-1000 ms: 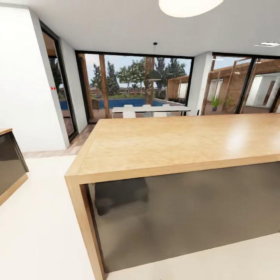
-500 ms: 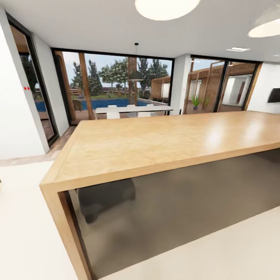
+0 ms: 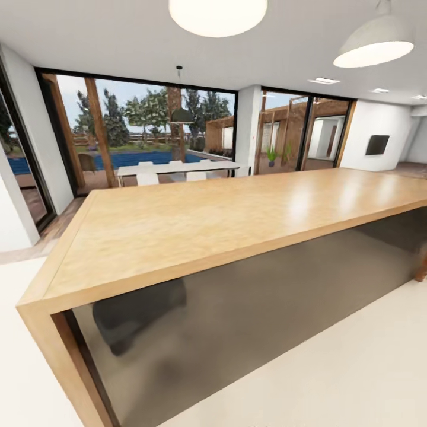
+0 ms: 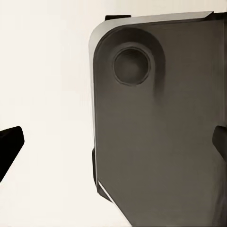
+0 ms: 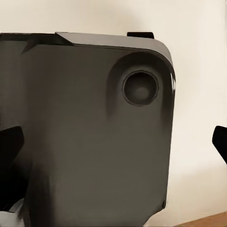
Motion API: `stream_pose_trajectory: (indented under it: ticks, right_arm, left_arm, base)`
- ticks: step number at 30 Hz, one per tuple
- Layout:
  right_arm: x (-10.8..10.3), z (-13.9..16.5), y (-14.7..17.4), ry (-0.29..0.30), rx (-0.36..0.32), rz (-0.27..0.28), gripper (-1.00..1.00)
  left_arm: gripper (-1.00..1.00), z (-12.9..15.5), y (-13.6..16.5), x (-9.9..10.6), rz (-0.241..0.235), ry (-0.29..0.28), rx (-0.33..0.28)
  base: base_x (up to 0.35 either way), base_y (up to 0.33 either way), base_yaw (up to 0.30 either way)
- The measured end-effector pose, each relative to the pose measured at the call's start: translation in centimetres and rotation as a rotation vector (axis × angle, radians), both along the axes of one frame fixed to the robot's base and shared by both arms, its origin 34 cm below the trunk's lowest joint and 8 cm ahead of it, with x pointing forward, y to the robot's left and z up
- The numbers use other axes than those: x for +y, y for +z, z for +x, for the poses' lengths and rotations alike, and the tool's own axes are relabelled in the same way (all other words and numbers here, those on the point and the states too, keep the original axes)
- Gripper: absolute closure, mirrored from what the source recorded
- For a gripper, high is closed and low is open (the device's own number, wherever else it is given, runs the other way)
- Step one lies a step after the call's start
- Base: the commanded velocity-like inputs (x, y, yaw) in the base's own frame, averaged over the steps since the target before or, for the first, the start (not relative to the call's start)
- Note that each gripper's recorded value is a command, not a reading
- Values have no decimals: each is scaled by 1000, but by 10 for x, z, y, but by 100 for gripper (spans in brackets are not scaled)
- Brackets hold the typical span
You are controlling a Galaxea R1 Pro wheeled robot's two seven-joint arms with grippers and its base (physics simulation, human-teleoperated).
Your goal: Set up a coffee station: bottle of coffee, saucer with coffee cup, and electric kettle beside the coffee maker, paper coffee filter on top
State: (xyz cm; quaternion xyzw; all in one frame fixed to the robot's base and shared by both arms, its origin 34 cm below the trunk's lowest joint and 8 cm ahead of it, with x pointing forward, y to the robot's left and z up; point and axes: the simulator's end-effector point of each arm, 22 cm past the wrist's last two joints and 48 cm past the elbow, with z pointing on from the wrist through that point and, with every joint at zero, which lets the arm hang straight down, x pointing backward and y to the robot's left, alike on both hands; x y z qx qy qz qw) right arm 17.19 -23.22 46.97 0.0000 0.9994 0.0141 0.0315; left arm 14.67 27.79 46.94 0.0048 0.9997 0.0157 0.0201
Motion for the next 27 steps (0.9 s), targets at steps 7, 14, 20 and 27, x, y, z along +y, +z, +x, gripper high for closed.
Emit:
stream_pose_trajectory:
  ticks: [7, 14, 20, 27]
  right_arm:
    - [-11, 37, 14, -1, -89, -14, -100]
    - [-25, 127, 46, -6, -281, -31, -100]
    - [-26, 195, 83, -9, -436, -31, -100]
    - [-26, 205, 99, -11, -465, -31, -100]
  left_arm:
    - [-100, 49, 13, -9, -12, -11, -86]
    - [-100, 190, 47, -18, -29, -22, -314]
    - [-100, 262, 76, -18, -29, -23, -421]
    - [-100, 269, 90, -11, -21, -8, -483]
  base:
    - [0, 0, -202]
    - [0, 0, -174]
    - [0, 0, -168]
    - [0, 0, -234]
